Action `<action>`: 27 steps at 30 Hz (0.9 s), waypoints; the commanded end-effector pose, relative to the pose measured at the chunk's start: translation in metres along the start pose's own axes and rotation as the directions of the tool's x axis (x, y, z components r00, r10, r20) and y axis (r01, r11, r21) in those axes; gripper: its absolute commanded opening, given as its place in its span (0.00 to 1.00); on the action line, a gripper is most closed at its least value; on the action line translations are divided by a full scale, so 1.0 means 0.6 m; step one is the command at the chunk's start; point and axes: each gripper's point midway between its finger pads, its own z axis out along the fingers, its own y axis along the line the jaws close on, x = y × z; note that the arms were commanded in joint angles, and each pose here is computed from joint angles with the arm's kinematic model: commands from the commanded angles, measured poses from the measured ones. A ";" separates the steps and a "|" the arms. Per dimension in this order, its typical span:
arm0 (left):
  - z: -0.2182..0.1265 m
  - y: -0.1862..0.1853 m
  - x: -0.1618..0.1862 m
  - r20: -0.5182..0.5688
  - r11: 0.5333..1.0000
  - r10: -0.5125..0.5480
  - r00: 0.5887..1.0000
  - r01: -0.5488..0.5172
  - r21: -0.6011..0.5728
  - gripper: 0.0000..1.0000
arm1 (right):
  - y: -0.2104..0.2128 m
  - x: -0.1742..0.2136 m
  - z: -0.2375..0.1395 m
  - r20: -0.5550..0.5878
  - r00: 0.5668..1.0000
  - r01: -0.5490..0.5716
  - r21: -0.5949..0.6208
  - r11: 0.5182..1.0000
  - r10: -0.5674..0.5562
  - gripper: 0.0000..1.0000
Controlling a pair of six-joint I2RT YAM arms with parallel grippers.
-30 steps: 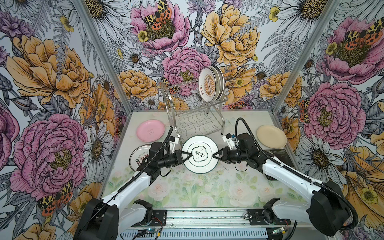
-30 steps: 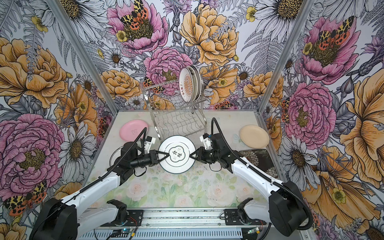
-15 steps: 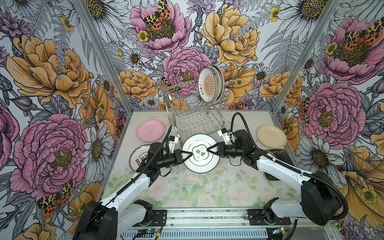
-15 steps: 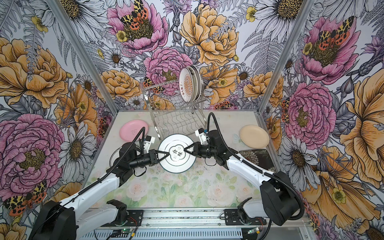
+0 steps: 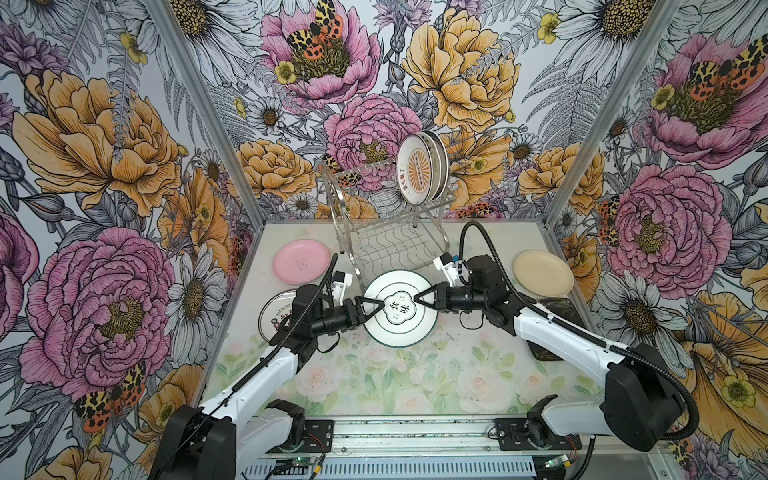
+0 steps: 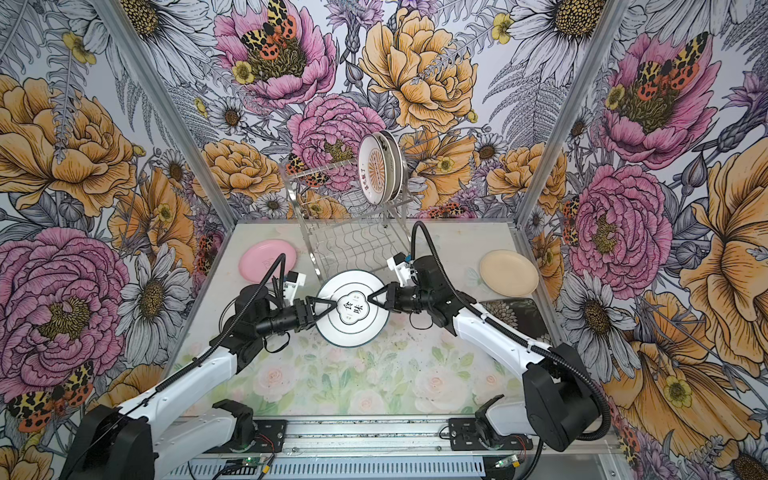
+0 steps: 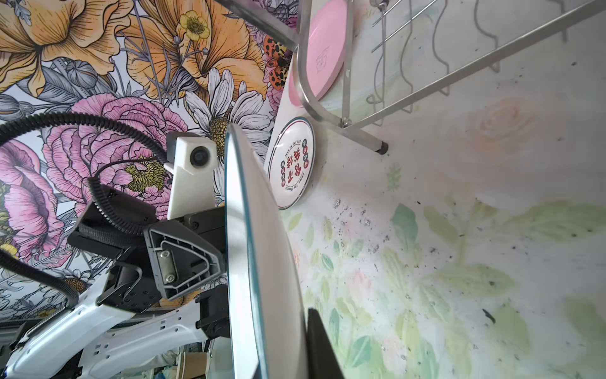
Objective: Load the plates into the dish rack
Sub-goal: 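Grip the plate's opposite rim with the left gripper while the right gripper holds it, then lift the teal-rimmed plate upright with the right gripper toward the rack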
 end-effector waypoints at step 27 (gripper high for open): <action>-0.034 0.058 -0.070 0.029 0.931 0.171 0.985 -0.151 -0.331 0.99 | 0.277 -0.344 -0.249 0.346 0.655 0.322 0.676 0.663 -0.671 0.00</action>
